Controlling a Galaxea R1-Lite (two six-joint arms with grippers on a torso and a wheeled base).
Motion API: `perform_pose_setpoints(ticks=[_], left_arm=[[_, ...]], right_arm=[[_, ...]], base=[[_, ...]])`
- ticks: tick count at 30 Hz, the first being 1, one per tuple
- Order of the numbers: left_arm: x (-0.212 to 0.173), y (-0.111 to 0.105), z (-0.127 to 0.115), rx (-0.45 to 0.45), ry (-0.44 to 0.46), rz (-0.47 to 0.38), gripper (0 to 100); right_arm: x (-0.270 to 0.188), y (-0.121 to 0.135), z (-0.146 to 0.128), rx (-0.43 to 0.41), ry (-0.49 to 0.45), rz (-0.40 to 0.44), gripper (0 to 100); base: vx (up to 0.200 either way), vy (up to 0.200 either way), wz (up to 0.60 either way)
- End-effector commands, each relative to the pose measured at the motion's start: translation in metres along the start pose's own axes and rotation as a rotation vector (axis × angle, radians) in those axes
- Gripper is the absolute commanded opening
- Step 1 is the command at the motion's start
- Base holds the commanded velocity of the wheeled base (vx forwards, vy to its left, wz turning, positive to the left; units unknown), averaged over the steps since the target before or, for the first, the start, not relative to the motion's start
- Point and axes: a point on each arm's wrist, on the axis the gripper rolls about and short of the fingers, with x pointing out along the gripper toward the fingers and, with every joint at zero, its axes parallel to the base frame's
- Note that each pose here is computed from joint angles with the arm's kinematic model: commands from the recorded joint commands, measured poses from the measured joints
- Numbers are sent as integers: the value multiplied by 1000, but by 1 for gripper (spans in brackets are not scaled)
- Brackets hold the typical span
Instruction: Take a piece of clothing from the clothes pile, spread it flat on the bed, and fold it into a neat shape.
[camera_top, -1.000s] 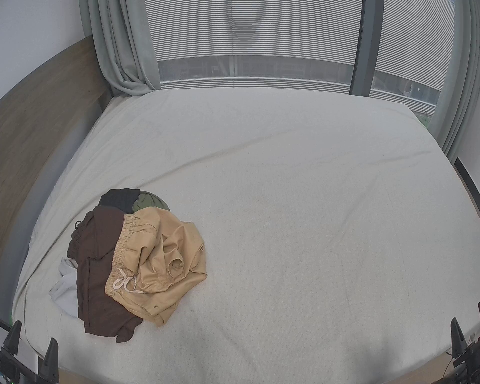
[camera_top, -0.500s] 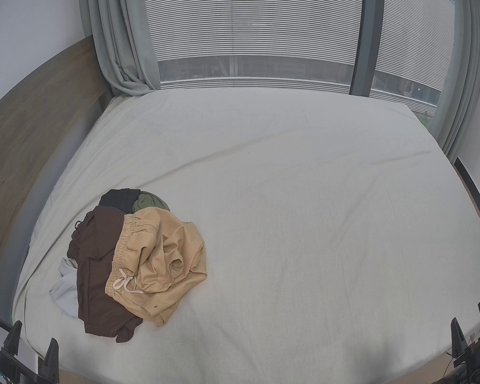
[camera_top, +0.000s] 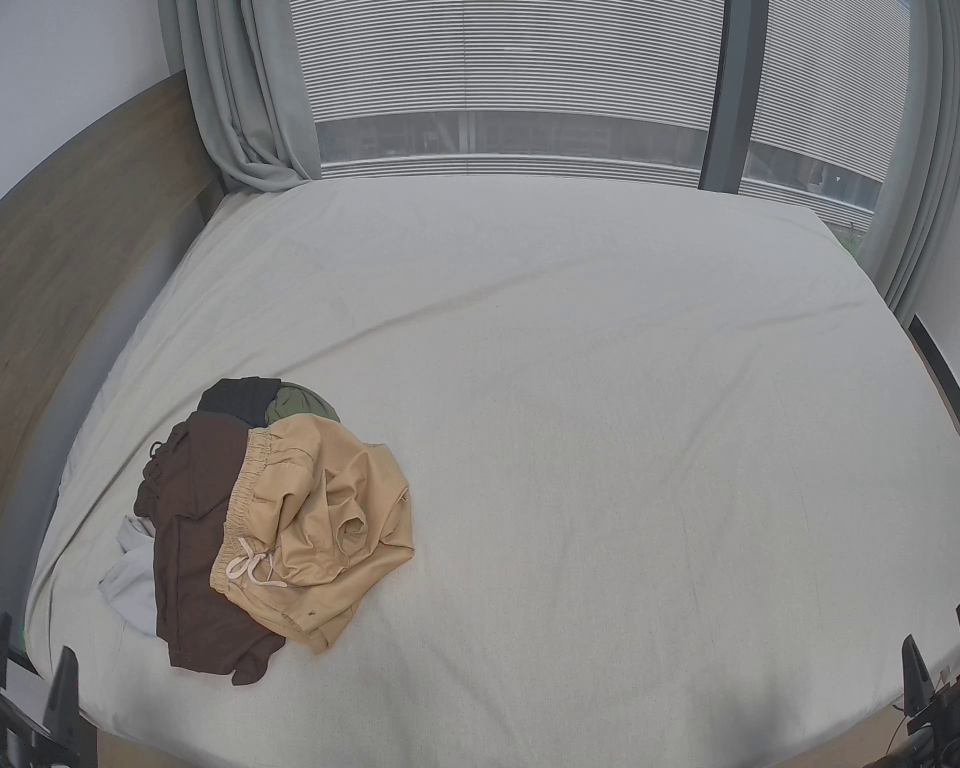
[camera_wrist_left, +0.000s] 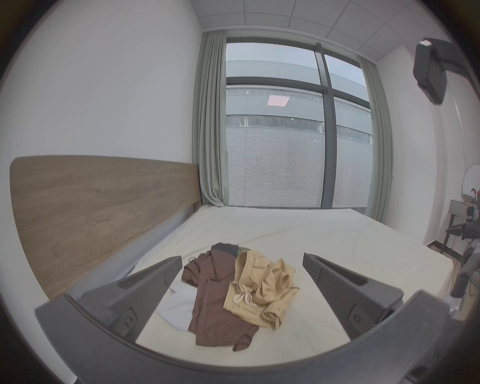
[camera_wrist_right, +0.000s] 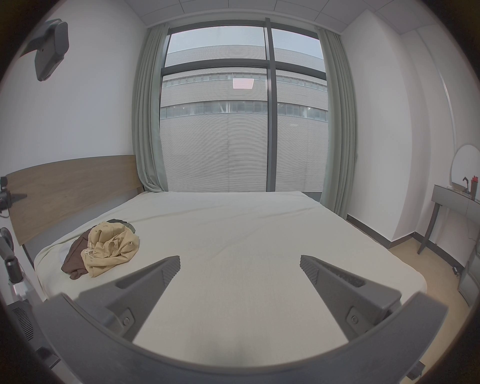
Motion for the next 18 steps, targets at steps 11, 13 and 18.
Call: perform_pose_setpoints(ticks=[11,13,18], left_arm=[[10,-3,32,-51,34,-80,100],[15,-3,36,-52,68,-84,100],[36,-5,55,-78,152,-100,100]], right_arm=[[0,0,-5,0,2,0,100],[0,0,-5,0,2,0,100],[0,0,-5,-2,2,2,100]], base=[[0,0,0],[0,0,0],[0,0,0]])
